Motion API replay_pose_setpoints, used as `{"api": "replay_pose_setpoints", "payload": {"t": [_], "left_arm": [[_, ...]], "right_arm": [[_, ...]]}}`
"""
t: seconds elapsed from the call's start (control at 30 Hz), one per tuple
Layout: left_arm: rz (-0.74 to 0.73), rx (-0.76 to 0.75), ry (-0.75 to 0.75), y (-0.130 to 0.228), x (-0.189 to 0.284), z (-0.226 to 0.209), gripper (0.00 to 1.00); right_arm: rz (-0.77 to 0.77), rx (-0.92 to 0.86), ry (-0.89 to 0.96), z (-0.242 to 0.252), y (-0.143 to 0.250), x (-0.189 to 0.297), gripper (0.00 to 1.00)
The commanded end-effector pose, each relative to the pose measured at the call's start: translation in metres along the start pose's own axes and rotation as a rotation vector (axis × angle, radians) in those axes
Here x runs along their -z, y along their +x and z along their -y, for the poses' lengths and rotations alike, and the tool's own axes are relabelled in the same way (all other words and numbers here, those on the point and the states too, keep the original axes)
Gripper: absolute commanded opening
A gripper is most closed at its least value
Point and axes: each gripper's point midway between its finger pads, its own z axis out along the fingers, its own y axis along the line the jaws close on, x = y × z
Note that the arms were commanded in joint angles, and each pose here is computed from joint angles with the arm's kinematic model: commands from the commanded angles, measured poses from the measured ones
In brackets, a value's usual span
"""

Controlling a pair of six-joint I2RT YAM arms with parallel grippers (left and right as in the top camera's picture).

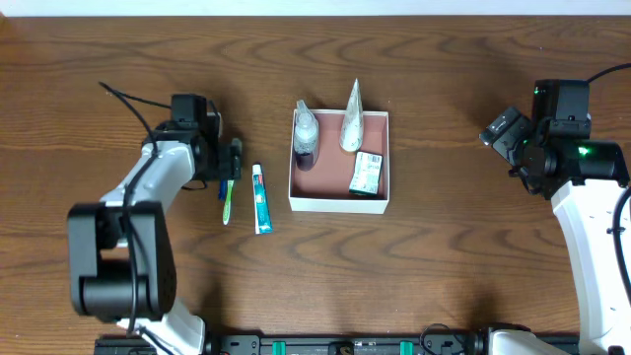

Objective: Pack container
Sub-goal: 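Move the left gripper over the blue razor and toothbrush, then lower the left gripper and grasp the blue razor handle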

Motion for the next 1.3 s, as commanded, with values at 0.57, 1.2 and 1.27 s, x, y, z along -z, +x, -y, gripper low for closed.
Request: {"api": "replay_pose_setpoints", "payload": {"t": [0.57, 1.2, 1.27], "left_arm": [[0.161, -0.008, -0.031, -0.032, 0.062, -0.003, 0.79], [-0.029, -0.033, -0.086, 0.0, -0.01, -0.015, 0.79], [-0.041, -0.033, -0.086, 0.003, -0.011, -0.015, 0.76]], "right_arm": [[0.006, 0.009, 0.003, 0.0, -0.003, 0.001, 0.99], [0.006, 0.009, 0.003, 0.0, -0.003, 0.001, 0.99], [0.006, 0.009, 0.003, 0.0, -0.003, 0.001, 0.99]]}}
